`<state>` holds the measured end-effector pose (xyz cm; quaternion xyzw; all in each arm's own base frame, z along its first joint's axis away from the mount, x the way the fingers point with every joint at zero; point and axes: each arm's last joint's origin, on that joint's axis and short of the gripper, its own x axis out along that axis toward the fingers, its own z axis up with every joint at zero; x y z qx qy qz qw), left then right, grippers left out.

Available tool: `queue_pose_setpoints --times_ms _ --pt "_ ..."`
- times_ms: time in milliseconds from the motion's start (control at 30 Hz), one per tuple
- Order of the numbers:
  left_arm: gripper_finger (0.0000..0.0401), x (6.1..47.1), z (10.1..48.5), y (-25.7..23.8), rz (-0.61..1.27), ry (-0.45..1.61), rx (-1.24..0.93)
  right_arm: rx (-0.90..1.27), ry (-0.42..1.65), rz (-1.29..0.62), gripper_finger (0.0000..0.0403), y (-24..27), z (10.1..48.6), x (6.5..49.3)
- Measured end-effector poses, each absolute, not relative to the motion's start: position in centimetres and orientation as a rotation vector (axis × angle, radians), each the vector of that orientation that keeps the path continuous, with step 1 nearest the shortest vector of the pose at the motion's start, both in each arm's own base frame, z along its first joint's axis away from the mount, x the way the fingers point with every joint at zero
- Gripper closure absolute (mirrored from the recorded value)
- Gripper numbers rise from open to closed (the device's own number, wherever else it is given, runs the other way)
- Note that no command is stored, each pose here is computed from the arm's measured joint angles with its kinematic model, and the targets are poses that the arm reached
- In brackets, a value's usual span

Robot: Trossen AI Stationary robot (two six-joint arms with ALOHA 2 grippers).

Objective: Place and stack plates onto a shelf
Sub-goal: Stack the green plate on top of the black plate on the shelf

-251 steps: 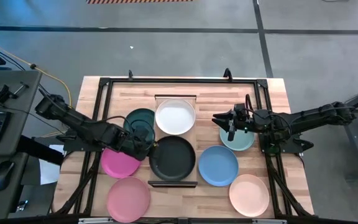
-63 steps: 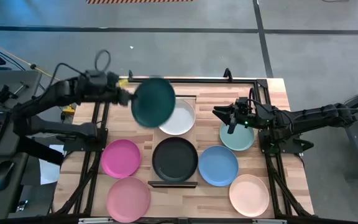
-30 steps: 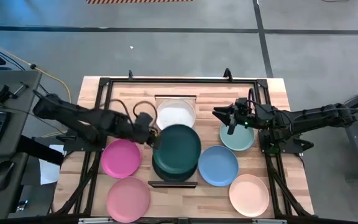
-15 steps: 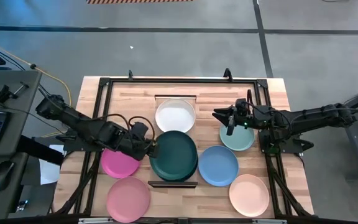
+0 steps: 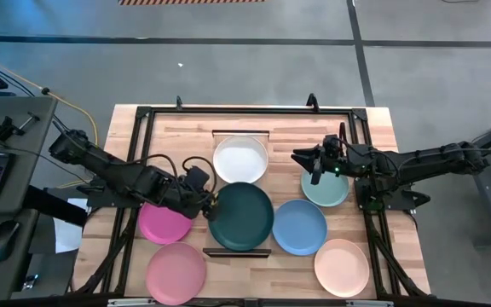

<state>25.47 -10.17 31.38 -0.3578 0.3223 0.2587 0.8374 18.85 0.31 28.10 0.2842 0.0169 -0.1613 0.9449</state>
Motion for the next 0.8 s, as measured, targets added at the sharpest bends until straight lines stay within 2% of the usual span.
queue_pose_setpoints --times_ms 367,800 --pt "0.0370 26.06 31.04 -9.54 0.565 0.686 -0.734 0.583 0.068 -0.352 0.0292 0.27 27.72 18.78" --pt "0.0306 26.28 30.71 -9.88 0.521 0.744 -0.769 0.572 0.111 -0.363 0.0292 0.27 27.30 18.70"
